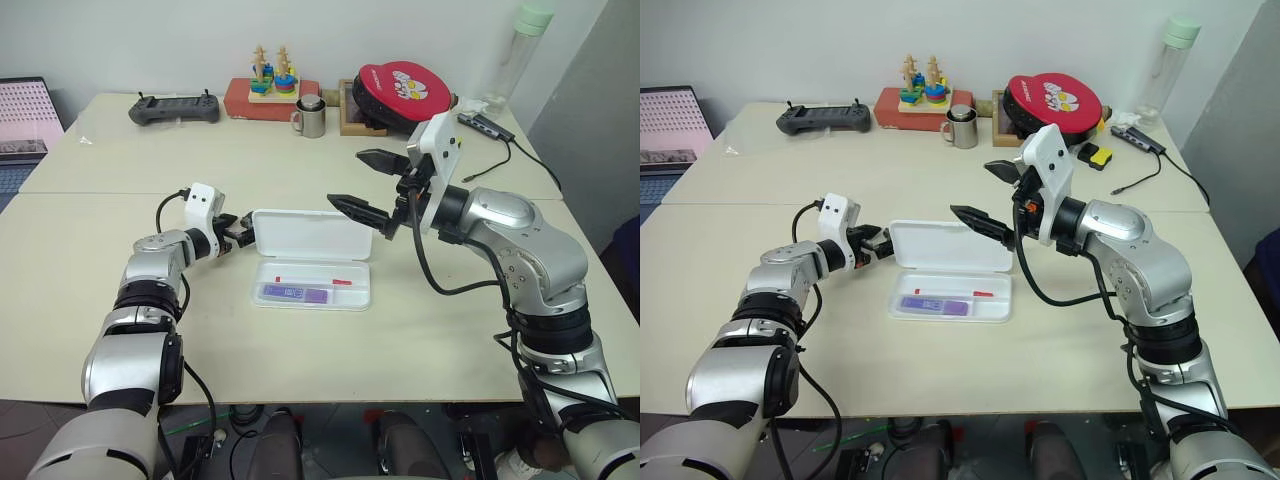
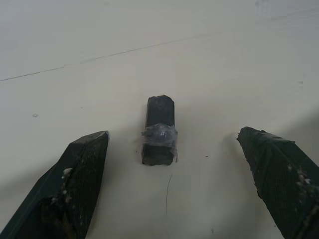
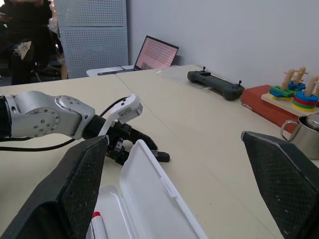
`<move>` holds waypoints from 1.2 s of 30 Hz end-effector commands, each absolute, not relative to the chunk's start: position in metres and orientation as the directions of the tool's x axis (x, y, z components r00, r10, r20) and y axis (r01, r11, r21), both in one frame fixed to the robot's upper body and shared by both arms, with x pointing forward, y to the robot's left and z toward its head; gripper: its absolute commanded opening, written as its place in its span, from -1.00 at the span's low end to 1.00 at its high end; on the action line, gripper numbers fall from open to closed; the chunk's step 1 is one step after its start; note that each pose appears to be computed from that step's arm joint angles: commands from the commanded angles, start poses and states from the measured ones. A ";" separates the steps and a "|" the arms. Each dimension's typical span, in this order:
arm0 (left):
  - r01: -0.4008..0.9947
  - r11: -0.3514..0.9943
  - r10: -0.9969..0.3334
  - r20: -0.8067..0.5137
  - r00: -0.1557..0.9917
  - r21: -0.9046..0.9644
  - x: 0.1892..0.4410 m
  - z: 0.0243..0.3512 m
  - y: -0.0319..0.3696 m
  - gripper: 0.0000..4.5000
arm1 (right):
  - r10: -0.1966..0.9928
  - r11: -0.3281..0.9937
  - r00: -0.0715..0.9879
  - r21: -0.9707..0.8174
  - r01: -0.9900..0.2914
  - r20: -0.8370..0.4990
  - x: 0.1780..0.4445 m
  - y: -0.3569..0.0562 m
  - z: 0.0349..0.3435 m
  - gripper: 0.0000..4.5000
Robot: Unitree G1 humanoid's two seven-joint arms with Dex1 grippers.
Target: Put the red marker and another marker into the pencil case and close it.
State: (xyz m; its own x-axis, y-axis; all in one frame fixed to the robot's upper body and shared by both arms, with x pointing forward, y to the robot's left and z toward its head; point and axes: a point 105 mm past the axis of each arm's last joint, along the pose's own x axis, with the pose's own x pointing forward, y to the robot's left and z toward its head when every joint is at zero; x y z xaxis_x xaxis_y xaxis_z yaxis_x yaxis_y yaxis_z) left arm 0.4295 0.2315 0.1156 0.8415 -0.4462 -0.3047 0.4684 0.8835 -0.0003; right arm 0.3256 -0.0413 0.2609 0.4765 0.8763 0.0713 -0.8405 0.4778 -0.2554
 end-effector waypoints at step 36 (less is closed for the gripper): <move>0.821 0.557 -0.743 0.367 0.560 -0.126 0.394 0.288 0.163 -0.81 | 0.849 0.528 0.500 -0.301 -0.794 0.172 0.315 -0.076 0.292 1.00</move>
State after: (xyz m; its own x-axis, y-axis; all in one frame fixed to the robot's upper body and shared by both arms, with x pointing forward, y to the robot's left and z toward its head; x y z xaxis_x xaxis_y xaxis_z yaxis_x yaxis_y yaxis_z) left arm 0.4245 0.1958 0.2540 0.7548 -0.5930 0.2804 0.6509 0.7301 -0.2081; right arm 0.3237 -0.0629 0.2766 0.5001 0.8573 0.1224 -0.8174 0.5140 -0.2601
